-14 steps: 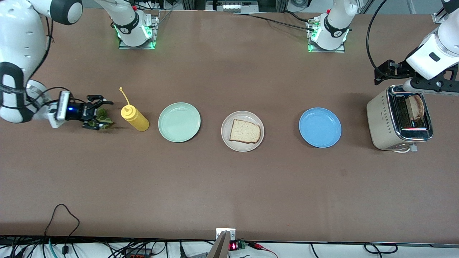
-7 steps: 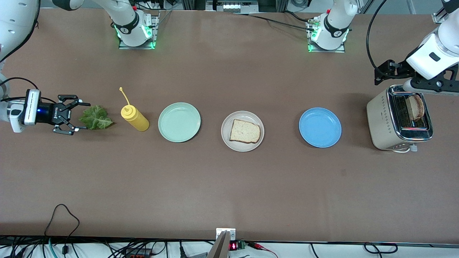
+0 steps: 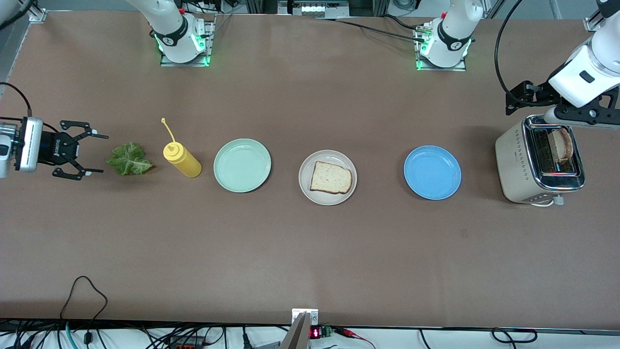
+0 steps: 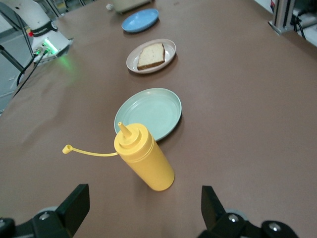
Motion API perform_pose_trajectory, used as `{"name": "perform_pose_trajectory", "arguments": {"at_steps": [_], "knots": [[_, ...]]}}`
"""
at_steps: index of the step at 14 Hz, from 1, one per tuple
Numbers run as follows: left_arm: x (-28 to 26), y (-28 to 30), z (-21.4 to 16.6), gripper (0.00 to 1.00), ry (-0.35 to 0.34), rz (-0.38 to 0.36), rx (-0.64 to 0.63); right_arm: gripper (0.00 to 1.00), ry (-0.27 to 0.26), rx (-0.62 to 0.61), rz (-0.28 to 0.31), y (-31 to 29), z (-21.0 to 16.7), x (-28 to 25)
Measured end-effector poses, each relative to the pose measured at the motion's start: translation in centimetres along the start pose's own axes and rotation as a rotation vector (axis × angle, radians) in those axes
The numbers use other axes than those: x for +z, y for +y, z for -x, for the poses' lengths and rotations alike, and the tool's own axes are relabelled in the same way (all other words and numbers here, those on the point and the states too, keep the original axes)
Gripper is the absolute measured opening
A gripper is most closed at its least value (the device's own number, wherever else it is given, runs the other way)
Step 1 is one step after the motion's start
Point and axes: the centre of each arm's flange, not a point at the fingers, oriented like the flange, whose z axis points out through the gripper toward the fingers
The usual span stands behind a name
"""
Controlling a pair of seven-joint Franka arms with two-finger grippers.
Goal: Make sandwich in beige plate with both arms
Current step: 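Lower the open right gripper over the lettuce leaf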
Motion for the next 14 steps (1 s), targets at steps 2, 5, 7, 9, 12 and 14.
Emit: {"name": "perform_pose_trajectory", "arguments": {"at_steps": [2,5,7,9,12,14], "knots": [[0.0,0.0,0.0,1.00,0.000,0.000,0.000,1.00,-0.091,0.087,0.014,-0.7,-1.2,-1.0],[0.0,0.0,0.0,1.00,0.000,0.000,0.000,1.00,-0.258,0.189,0.077,-2.0,-4.5,-2.2],[0.0,0.0,0.0,1.00,0.000,0.000,0.000,1.00,-0.371,0.257,0.136,-3.2,-7.6,-2.6],[0.0,0.0,0.0,1.00,0.000,0.000,0.000,1.00,-0.468,0.334,0.200,-4.6,-10.7,-2.7],[0.0,-0.1,0.0,1.00,0.000,0.000,-0.001,1.00,-0.553,0.463,0.295,-5.8,-12.9,-2.8],[0.0,-0.1,0.0,1.00,0.000,0.000,-0.001,1.00,-0.604,0.565,0.357,-6.1,-13.2,-2.8]]}}
